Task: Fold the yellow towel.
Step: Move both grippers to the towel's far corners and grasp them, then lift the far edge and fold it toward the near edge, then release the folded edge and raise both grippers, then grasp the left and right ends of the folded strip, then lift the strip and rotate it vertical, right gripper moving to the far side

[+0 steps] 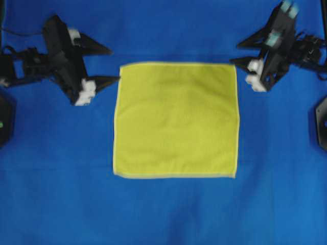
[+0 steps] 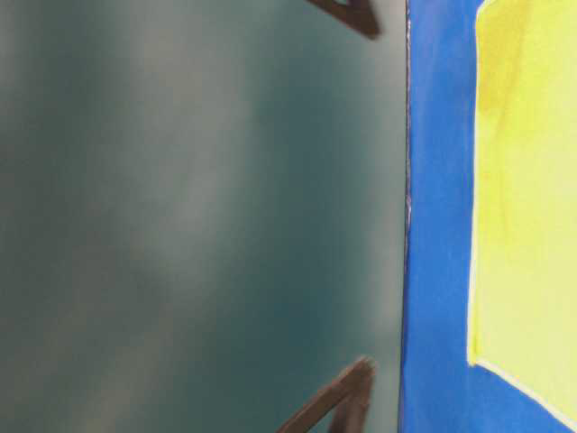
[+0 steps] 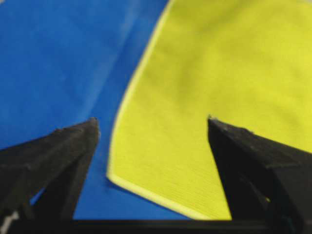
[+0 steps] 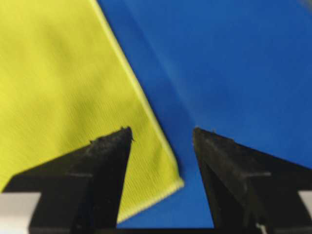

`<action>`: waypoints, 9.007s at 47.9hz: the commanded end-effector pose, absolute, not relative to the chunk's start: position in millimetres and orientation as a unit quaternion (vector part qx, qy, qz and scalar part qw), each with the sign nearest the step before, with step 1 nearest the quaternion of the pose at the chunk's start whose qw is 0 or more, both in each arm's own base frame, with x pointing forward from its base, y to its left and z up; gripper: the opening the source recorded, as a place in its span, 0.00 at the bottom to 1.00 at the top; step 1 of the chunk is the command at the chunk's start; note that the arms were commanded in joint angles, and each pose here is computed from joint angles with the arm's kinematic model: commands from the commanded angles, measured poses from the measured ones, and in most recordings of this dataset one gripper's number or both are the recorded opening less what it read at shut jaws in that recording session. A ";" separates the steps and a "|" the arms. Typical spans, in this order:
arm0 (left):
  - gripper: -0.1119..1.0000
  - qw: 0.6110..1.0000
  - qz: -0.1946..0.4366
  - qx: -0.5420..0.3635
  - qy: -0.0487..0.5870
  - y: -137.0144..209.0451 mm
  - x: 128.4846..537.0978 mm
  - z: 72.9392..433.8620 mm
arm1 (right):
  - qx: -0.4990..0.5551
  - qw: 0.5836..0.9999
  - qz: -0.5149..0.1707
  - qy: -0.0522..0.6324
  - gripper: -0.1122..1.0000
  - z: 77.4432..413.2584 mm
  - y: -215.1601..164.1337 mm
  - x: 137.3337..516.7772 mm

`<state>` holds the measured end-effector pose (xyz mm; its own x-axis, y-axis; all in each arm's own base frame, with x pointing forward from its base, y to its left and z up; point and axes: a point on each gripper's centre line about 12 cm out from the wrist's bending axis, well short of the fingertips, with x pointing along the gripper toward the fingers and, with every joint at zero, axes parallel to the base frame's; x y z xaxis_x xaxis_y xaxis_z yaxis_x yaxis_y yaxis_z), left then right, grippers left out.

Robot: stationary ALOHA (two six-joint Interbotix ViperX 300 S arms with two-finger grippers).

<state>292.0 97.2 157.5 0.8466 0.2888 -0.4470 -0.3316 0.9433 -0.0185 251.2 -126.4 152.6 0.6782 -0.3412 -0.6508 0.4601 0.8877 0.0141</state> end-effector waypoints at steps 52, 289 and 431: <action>0.11 0.923 0.194 -0.071 0.324 136.2 319.9 69.2 | 0.110 0.876 -0.233 0.407 0.12 89.3 -148.8 260.1; 0.11 0.903 0.051 -0.059 0.422 22.9 327.9 126.5 | 0.147 0.856 -0.155 0.471 0.11 125.0 -44.0 261.1; 0.11 0.966 -0.141 0.127 0.177 -136.9 539.5 226.1 | 0.078 0.886 -0.321 0.325 0.11 236.7 -157.6 238.9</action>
<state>542.6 -116.7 206.9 0.8863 -0.1909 -0.4220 0.2919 0.9376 0.1890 244.2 -147.9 230.5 0.5953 -0.4883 -0.6381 0.5884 0.8057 -0.0676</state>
